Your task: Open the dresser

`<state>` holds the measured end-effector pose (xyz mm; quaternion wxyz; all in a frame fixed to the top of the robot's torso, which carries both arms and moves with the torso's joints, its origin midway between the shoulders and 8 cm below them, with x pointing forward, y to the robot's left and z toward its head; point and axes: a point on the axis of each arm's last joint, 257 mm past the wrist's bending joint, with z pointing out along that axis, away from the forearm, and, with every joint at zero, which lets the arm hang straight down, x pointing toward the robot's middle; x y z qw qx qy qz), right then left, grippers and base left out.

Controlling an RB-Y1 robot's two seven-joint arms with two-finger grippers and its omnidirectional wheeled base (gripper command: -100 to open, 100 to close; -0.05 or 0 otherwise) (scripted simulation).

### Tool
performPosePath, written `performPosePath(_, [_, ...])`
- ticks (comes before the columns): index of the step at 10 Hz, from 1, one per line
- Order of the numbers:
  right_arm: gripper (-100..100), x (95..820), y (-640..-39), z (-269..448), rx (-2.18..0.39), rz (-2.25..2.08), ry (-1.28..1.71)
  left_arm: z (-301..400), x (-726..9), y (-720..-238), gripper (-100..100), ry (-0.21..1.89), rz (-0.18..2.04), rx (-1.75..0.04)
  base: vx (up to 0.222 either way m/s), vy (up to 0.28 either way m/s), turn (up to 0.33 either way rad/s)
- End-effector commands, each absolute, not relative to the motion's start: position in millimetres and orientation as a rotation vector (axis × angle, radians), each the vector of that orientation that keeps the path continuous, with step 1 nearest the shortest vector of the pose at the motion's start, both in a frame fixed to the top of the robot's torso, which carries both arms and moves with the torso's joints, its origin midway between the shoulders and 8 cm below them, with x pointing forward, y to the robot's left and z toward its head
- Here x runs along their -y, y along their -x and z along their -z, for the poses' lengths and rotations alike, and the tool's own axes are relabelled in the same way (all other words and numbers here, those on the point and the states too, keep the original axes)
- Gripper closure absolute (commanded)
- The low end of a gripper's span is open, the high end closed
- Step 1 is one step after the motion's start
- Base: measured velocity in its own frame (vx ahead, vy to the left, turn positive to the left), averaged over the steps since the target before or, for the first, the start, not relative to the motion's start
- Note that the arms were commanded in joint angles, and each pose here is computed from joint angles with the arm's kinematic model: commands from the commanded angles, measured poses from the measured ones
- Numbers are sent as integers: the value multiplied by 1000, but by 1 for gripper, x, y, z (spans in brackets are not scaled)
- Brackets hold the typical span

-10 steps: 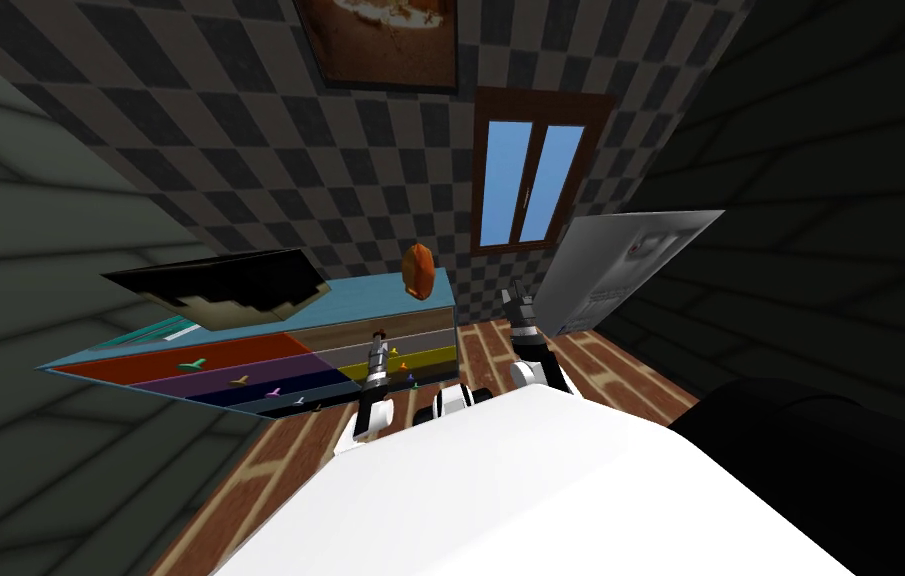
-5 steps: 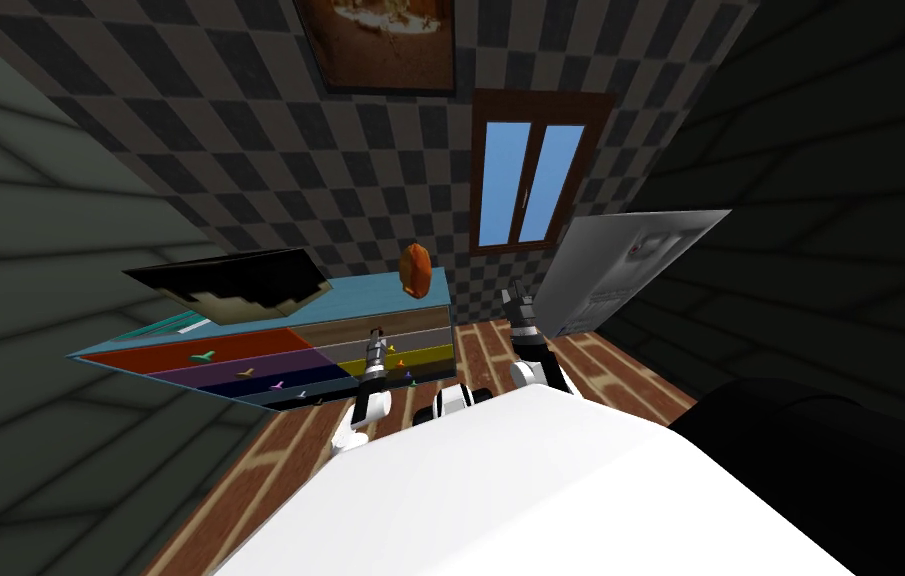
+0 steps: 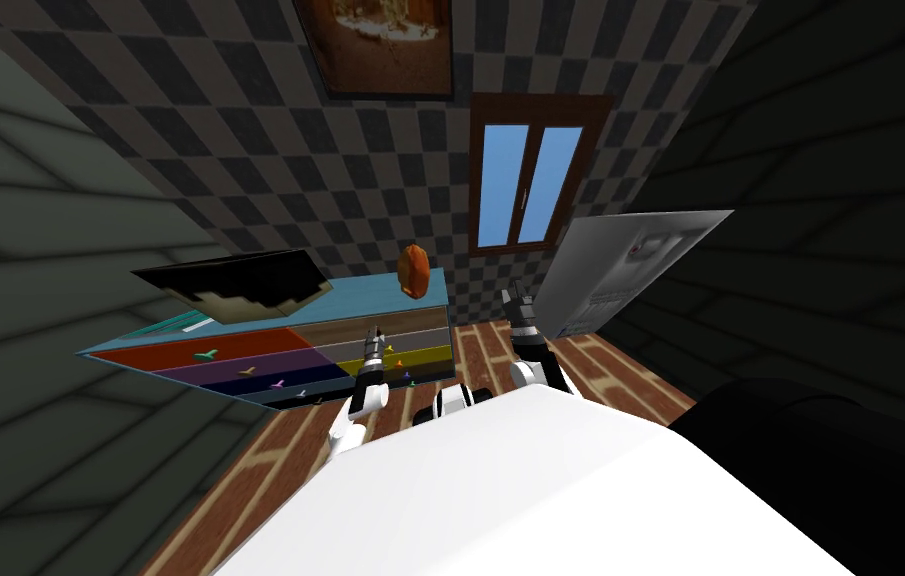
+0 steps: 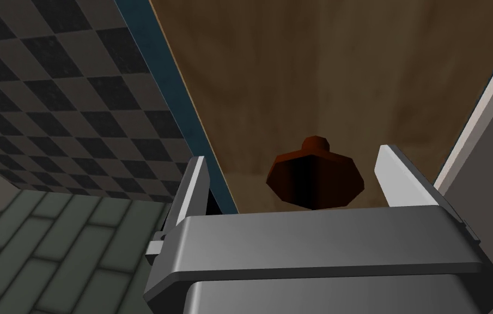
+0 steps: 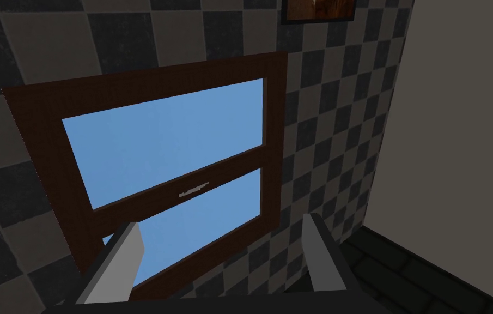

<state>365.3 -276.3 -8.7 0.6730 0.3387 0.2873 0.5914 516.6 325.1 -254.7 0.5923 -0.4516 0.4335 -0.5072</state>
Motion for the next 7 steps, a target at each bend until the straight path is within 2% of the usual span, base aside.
performPosePath(1, [0, 276, -365, 9, -647, -1331, -762, 262, -323, -510, 100, 1053, 1179, -1009, -25, 4, -3])
performPosePath(4, [0, 276, -365, 9, -647, -1332, -762, 257, -323, -512, 100, 1050, 1183, -1012, -59, 0, 12])
performPosePath(7, [0, 276, -365, 9, -647, -1332, -762, 248, -324, -518, 100, 1042, 1191, -1013, -208, 1, 27])
